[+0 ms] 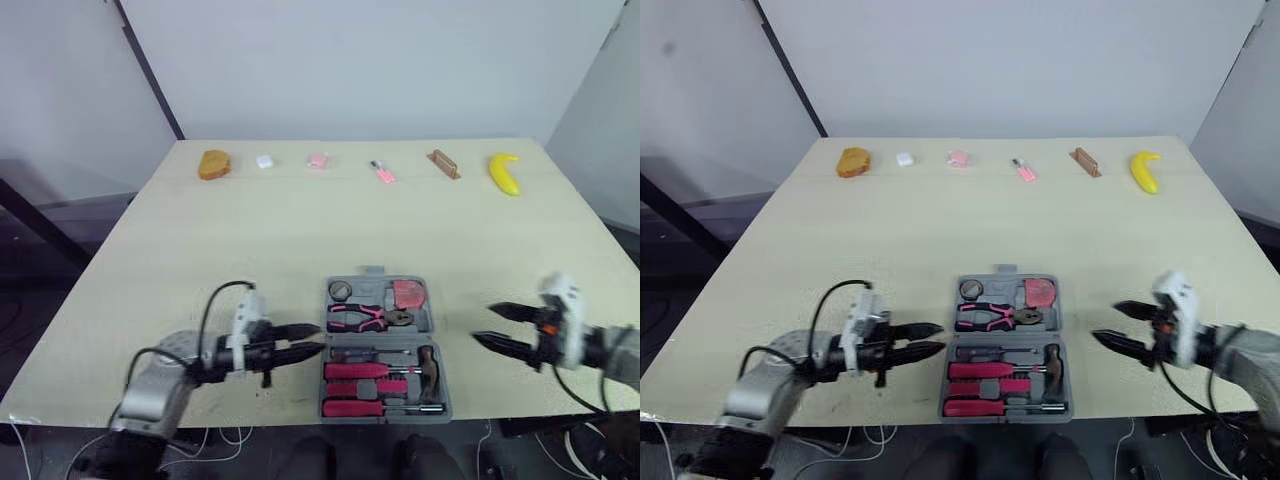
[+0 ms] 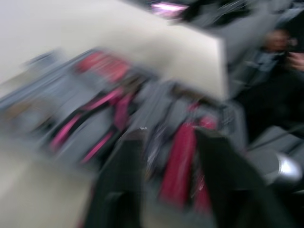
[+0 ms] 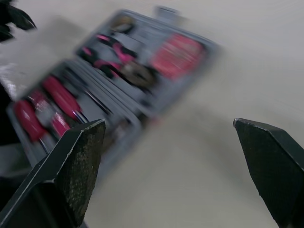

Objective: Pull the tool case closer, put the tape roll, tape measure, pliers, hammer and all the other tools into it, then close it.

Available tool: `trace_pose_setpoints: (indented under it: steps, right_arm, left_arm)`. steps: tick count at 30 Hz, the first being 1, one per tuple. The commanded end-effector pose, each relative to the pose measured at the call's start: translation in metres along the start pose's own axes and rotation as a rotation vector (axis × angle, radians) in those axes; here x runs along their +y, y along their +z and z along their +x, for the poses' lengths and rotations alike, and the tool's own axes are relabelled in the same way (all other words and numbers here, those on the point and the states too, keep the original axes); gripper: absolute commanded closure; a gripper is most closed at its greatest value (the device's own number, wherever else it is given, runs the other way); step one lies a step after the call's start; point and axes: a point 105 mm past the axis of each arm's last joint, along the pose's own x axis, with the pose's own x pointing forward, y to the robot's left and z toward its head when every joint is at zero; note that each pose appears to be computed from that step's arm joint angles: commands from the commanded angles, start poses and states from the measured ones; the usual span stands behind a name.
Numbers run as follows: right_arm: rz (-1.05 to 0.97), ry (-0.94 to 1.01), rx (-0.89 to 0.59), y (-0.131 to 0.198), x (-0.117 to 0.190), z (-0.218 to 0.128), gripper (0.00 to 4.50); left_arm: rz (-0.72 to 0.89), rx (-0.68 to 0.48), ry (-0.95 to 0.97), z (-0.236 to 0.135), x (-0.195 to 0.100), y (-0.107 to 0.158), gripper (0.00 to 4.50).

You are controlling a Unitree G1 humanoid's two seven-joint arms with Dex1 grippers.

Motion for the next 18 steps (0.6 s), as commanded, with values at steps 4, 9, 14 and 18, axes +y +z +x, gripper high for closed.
trace_pose_setpoints:
  steps: [4, 9, 14, 18]
  right_arm:
    - [0.185, -0.007, 0.091, 0.010, -0.024, 0.040, 0.00]
    - [0.300, 0.009, 0.162, 0.012, -0.035, 0.070, 0.00]
    - [0.343, 0.079, 0.235, 0.011, -0.030, 0.091, 0.00]
    - [0.361, 0.150, 0.246, 0.014, -0.023, 0.102, 0.00]
  left_arm:
    - [0.067, 0.075, -0.084, 0.025, 0.008, -0.007, 4.47]
    - [0.101, 0.129, -0.118, 0.039, 0.010, -0.023, 4.47]
    - [0.104, 0.204, -0.116, 0.036, 0.008, -0.048, 4.47]
    - [0.097, 0.231, -0.117, 0.035, 0.005, -0.060, 4.47]
